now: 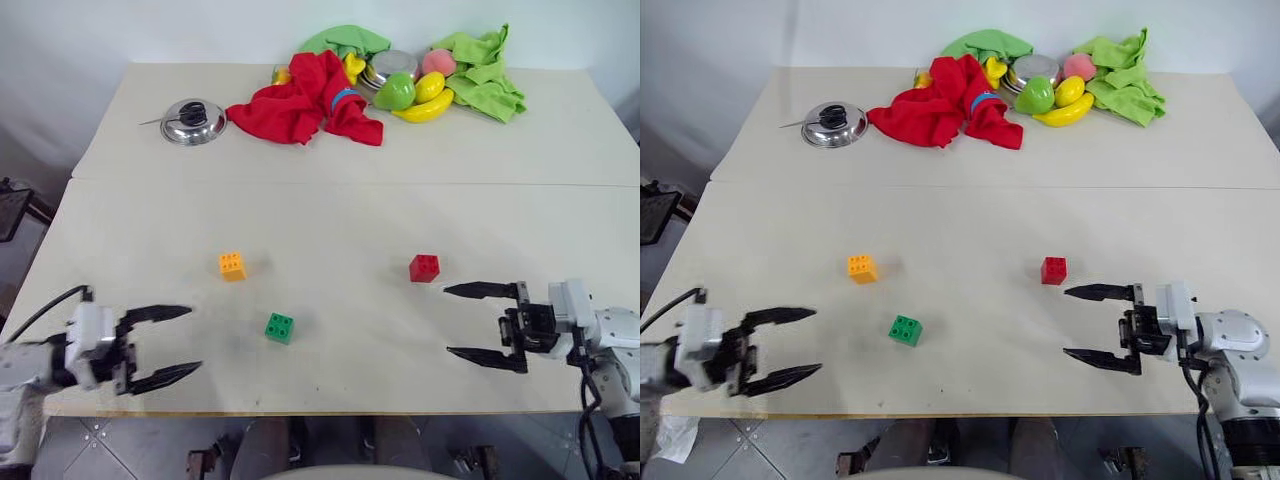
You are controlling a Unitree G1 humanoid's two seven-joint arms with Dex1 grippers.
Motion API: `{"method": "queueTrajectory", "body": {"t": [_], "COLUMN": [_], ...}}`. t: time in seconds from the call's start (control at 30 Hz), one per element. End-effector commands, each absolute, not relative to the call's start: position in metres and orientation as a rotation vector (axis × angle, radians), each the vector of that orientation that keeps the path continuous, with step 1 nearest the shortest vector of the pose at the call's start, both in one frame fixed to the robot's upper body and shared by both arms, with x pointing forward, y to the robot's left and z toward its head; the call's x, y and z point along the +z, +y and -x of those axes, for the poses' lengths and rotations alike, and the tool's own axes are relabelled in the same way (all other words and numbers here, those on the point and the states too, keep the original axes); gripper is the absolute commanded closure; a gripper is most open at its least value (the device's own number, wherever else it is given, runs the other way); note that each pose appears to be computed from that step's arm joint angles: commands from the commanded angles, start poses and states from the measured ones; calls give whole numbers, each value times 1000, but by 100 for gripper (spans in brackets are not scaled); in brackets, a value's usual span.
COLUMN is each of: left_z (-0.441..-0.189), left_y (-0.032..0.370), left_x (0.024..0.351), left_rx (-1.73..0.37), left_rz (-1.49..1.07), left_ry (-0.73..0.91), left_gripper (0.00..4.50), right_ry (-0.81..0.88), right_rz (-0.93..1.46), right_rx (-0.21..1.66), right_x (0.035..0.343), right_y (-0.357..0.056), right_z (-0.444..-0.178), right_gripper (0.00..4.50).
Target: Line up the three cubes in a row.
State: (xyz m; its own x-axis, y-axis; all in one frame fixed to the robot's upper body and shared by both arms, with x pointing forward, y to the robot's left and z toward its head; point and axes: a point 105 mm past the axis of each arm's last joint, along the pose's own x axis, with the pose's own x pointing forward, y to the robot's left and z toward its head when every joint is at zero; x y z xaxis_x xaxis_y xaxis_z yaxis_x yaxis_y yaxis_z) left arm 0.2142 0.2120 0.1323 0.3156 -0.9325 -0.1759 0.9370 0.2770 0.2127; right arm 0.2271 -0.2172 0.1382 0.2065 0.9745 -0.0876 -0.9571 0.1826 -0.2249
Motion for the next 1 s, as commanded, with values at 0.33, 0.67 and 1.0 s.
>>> {"method": "queueTrajectory", "body": {"t": [0.33, 0.67, 1.0], "left_z": [-238, -251, -292], "left_y": [150, 147, 126], "left_x": [101, 108, 186], "left_rx": [-1509, -1540, -1459], "left_rz": [-393, -408, -321], "left_ry": [45, 41, -37], "left_gripper": [0, 210, 303], "right_ry": [-9, -20, -3], "right_rz": [296, 301, 318], "right_rx": [1301, 1216, 1119], "right_x": [142, 140, 140], "right_y": [-232, -239, -263], "right_z": [-208, -204, -192], "right_gripper": [3, 0, 0]}}
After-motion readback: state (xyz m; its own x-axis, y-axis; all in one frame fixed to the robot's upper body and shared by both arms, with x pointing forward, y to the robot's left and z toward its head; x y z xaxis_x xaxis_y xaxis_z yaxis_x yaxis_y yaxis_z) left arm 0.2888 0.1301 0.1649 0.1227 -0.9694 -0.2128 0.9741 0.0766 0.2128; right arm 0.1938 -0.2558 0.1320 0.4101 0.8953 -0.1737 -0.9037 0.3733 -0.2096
